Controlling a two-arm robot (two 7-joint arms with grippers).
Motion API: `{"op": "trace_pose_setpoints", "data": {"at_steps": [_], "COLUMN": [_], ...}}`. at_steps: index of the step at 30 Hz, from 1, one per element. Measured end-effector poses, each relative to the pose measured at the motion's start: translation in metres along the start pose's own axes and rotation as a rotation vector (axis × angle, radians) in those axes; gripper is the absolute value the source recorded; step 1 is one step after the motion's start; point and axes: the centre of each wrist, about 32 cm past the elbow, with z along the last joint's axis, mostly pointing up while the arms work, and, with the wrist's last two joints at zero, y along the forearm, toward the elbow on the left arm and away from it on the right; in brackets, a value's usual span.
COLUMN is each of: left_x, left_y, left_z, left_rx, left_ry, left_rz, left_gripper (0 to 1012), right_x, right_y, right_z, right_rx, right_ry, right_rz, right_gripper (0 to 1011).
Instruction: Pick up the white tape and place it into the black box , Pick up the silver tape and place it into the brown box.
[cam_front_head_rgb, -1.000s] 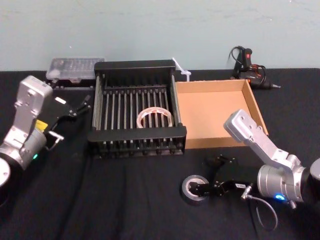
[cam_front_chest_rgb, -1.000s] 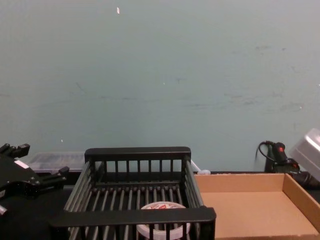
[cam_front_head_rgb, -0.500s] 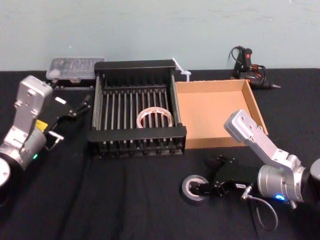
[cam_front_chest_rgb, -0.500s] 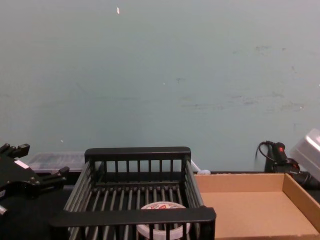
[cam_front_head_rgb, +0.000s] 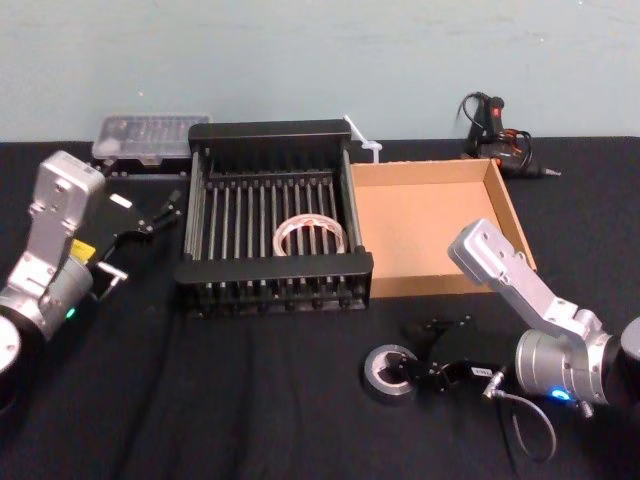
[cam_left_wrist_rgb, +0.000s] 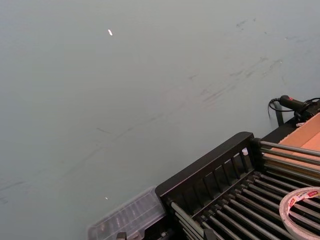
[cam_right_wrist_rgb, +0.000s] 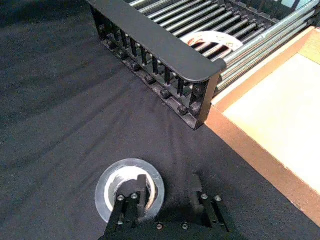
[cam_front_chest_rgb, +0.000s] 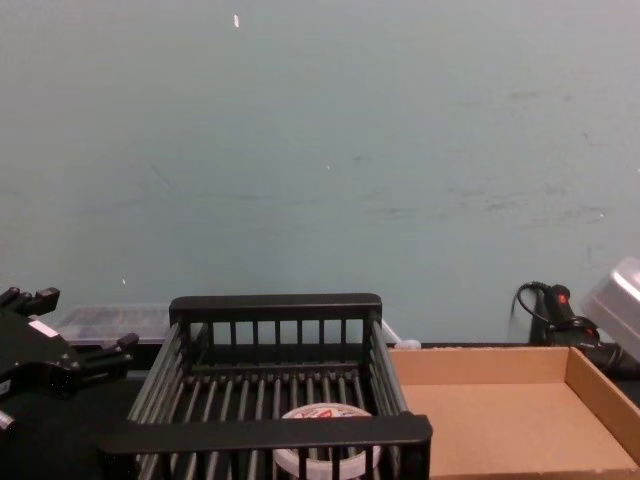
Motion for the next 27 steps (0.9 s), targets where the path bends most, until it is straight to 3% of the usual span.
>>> {"op": "trace_pose_setpoints", "data": {"at_steps": [9, 14, 22, 27], "left_x": [0.0000, 0.0000, 0.0000, 0.0000], "left_y": [0.0000, 0.0000, 0.0000, 0.0000], "left_z": [0.0000, 0.0000, 0.0000, 0.0000], "left_rx": [0.000, 0.000, 0.000, 0.000], "left_ry": [0.000, 0.000, 0.000, 0.000], "left_rz": [0.000, 0.000, 0.000, 0.000], "left_gripper": [1001, 1001, 1001, 1001], "right_x": [0.0000, 0.0000, 0.0000, 0.0011], "right_y": [0.0000, 0.0000, 0.0000, -0.0037], "right_z": [0.0000, 0.0000, 0.0000, 0.0000], "right_rx": [0.001, 0.001, 0.001, 0.023], "right_ry": [0.000, 0.000, 0.000, 0.015], "right_rz": [0.000, 0.000, 0.000, -0.045], "right_gripper": [243, 159, 160, 159]}}
